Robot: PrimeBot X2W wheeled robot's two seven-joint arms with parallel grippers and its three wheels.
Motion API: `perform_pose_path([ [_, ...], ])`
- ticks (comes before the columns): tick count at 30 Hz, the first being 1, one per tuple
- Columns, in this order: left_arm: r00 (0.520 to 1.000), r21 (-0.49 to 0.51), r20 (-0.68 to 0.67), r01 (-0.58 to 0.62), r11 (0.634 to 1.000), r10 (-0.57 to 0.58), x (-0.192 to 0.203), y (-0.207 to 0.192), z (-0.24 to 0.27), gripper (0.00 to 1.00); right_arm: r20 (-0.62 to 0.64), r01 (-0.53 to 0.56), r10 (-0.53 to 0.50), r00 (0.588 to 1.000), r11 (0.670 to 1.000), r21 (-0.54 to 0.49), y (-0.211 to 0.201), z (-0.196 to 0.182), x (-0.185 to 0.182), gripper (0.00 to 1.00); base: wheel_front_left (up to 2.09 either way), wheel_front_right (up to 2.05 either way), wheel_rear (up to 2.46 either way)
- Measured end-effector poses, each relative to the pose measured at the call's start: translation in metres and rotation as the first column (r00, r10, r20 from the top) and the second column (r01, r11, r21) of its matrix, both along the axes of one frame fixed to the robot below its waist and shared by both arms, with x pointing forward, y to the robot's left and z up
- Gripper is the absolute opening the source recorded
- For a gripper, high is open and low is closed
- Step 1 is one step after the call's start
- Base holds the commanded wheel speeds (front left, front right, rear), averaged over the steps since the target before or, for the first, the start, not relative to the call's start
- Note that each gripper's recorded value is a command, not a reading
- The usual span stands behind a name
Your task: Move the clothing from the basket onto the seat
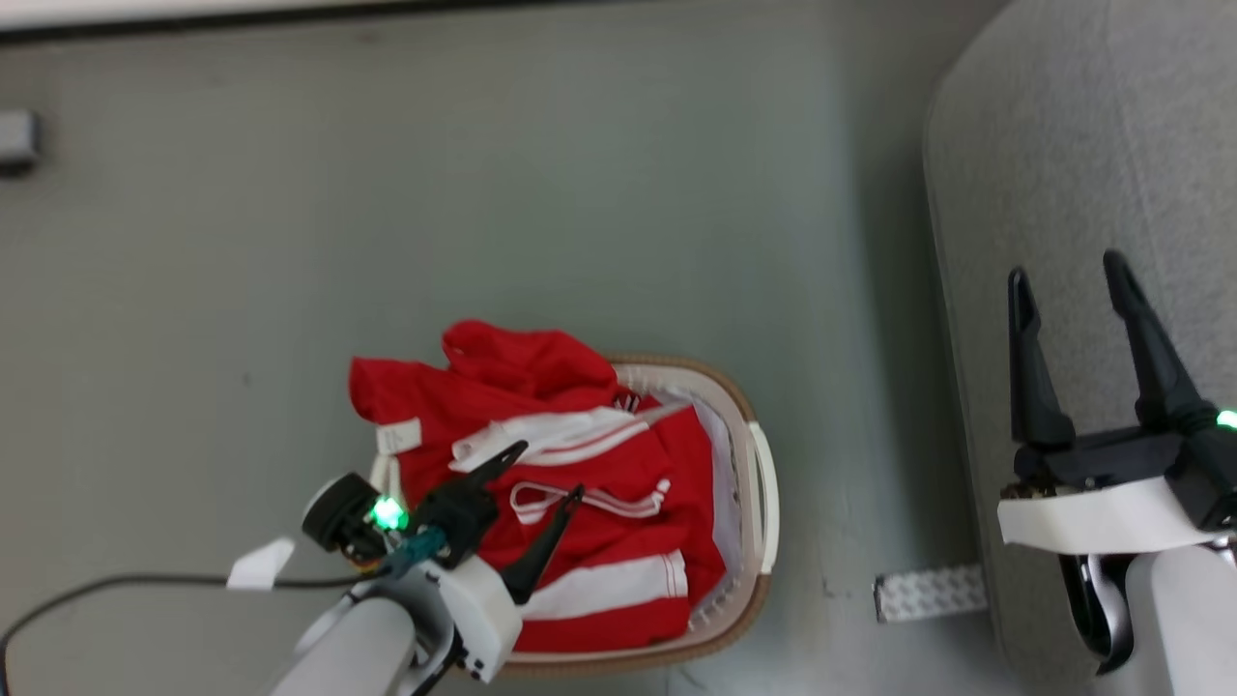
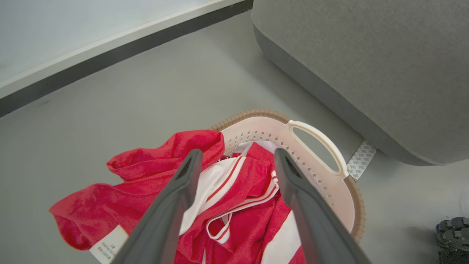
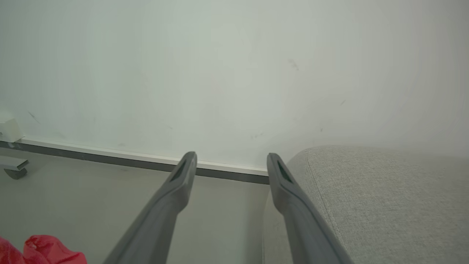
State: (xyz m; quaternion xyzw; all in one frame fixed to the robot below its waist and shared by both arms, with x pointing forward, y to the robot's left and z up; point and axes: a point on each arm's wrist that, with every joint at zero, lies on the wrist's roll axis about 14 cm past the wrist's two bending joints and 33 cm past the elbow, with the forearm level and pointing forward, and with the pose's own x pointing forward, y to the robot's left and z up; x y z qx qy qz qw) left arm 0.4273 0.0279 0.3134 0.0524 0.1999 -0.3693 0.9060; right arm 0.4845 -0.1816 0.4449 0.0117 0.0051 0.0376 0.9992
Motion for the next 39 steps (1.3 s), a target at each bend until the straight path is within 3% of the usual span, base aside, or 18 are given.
perform_pose_path([
  [7, 0.978, 0.077, -0.175, 0.126, 0.989, -0.111, -0.010, -0.008, -0.081, 1.00, -0.040, 0.003, -0.003, 0.999, 1.000, -0.003, -0.004, -0.034, 0.020, 1.00, 0.00, 0.00, 0.00],
  [14, 0.948, 0.124, -0.262, 0.219, 0.968, -0.181, -0.009, -0.012, -0.139, 1.00, -0.075, 0.028, -0.028, 0.997, 1.000, -0.007, -0.015, -0.062, 0.026, 1.00, 0.00, 0.00, 0.00],
  [28, 0.917, 0.158, -0.341, 0.274, 0.949, -0.208, -0.002, -0.015, -0.200, 1.00, -0.155, 0.076, -0.077, 0.985, 0.997, -0.017, -0.035, -0.100, 0.016, 1.00, 0.00, 0.00, 0.00],
  [29, 0.916, 0.156, -0.342, 0.275, 0.949, -0.209, -0.002, -0.015, -0.201, 0.46, -0.156, 0.077, -0.079, 0.985, 0.997, -0.016, -0.035, -0.100, 0.016, 1.00, 0.00, 0.00, 0.00],
  [30, 0.916, 0.156, -0.344, 0.275, 0.949, -0.209, -0.002, -0.015, -0.201, 0.19, -0.156, 0.079, -0.081, 0.985, 0.997, -0.014, -0.036, -0.099, 0.016, 1.00, 0.00, 0.00, 0.00],
  [31, 0.916, 0.155, -0.343, 0.275, 0.949, -0.210, -0.002, -0.016, -0.200, 0.00, -0.155, 0.080, -0.081, 0.985, 0.997, -0.014, -0.036, -0.099, 0.016, 1.00, 0.00, 0.00, 0.00],
  [39, 0.937, 0.092, -0.315, 0.193, 0.977, -0.155, 0.006, -0.022, -0.165, 0.00, -0.130, 0.095, -0.094, 0.987, 0.995, 0.001, -0.039, -0.079, 0.012, 1.00, 0.00, 0.00, 0.00],
])
